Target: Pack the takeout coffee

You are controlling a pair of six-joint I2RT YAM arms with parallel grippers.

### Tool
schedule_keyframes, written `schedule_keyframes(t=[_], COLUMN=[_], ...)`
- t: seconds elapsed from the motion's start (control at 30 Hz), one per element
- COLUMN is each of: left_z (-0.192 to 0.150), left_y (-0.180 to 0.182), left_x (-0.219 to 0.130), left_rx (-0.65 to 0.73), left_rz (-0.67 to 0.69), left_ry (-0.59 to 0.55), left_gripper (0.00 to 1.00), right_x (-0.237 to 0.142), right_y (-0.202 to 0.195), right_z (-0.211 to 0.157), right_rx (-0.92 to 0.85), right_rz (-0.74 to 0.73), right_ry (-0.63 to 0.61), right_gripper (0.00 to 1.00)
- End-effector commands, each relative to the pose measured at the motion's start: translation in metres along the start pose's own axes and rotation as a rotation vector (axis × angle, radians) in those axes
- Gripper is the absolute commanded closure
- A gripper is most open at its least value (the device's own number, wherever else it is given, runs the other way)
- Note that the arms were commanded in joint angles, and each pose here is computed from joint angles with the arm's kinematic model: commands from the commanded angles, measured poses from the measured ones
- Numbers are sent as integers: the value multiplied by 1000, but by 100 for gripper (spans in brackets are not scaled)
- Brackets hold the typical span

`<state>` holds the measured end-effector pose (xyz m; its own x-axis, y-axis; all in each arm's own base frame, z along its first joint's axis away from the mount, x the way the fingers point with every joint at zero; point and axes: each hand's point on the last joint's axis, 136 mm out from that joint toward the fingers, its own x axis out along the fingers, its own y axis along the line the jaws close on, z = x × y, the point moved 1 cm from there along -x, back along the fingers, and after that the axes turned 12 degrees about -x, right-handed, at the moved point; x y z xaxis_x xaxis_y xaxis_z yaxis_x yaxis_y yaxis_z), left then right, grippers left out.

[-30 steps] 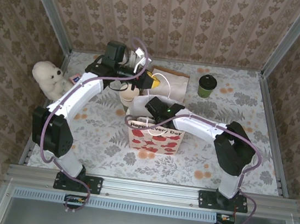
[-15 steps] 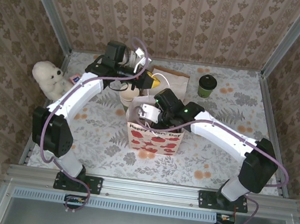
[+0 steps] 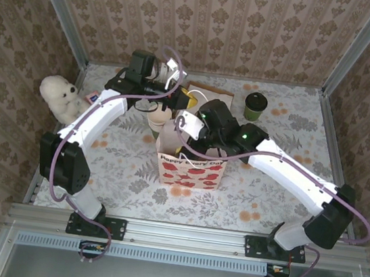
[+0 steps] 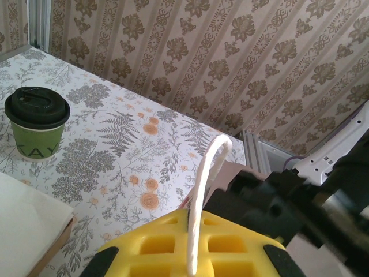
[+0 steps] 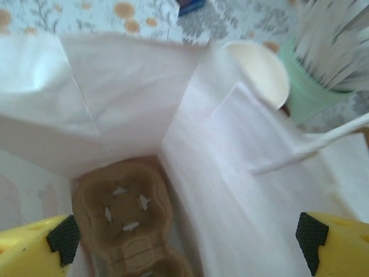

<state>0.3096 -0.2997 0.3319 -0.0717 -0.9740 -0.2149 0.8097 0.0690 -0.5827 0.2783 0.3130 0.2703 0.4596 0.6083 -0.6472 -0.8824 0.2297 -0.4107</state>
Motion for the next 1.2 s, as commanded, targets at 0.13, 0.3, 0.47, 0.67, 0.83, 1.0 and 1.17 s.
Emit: schedule_keyframes(t=[0.13,0.3,0.47,0.67,0.83,1.0,1.17], left_z=[6,7,8,6,6,9,8], left_y=[-5,-6,-8,-7,-7,-9,-12], left_x=[-1,-1,-1,0,0,0,2], left_rx=[1,3,2,-3,-10,-4,-4], left_rz=[-25,-28,-35,-32,-32,-35,-49], left_ry=[-2,-3,-2,2,4,1,6], left_gripper=[100,100,100,100,100,100,100], right_x=[-64,-84,-89,-81,-67,-52,-34], right_y=[1,-5,-26,-58,-52,-40,-57], right_z=[49,40,8,-44,-54,-43,-52], right_rx=[-62,-27,92,254,253,182,187], right_rz=[-55,-112,-185,-236,-75,73,24], right_ry=[-304,-300,-198,-60,-45,-79,-19], right_gripper=[0,0,0,1,4,8,10])
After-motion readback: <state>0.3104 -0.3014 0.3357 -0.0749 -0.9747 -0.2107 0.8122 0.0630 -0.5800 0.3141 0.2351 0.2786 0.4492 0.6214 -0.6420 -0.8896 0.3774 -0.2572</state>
